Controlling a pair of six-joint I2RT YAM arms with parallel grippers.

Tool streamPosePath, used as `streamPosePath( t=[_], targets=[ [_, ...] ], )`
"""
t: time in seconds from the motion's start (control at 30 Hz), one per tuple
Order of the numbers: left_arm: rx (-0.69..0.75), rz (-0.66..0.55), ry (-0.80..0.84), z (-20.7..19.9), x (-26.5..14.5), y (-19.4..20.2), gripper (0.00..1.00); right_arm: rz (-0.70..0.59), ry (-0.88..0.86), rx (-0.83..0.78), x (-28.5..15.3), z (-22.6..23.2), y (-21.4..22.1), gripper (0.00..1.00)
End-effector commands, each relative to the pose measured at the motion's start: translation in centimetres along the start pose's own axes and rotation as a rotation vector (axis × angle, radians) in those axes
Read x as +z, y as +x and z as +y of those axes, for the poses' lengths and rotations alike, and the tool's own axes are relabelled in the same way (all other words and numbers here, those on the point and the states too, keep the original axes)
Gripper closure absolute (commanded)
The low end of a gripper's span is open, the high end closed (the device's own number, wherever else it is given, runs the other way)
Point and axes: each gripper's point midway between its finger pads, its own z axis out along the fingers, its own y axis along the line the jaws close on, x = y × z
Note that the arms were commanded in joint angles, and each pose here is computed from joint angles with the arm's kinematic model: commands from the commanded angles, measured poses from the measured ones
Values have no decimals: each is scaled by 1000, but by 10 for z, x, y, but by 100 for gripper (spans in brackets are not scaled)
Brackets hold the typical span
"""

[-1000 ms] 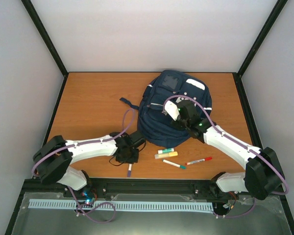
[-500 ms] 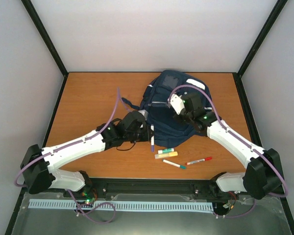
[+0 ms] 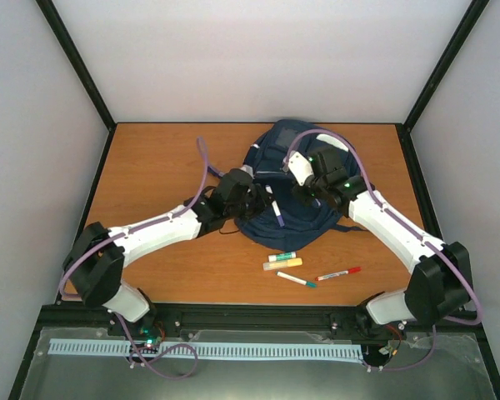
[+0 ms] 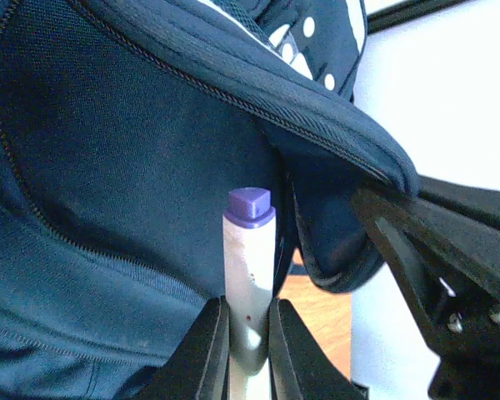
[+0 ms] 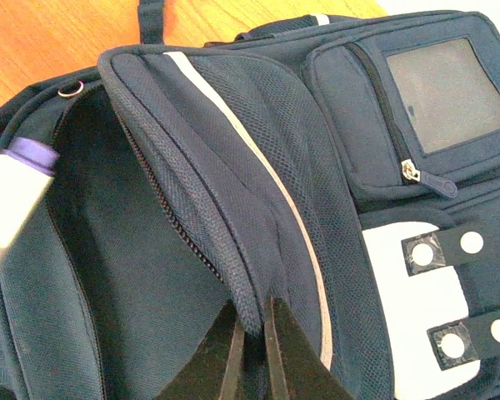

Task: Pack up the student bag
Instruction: Place the stationery in the student bag.

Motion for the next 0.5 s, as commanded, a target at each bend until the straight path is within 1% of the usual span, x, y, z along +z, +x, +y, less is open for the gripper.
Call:
streamPosePath(
  t=[0.0,0.1,0.2,0.33,0.47],
  targets=[
    [-119,-86,108,-31,8,-31,99,-100,7,23,-10,-11,-36,97],
    [-166,-105,96,-28,20,-41,99,-102,6,26,-11,-12,-38,97],
    [-271,-105,57,-15,32,-46,99,-98,5,26,-11,-12,-37,97],
    [-310,-123,62,-19,48,-54,99,-92,-2,27,-9,-11,-35,97],
    [-404,-141,36,-9,63,-57,99,-94,-2,28,-10,-11,-36,97]
  ],
)
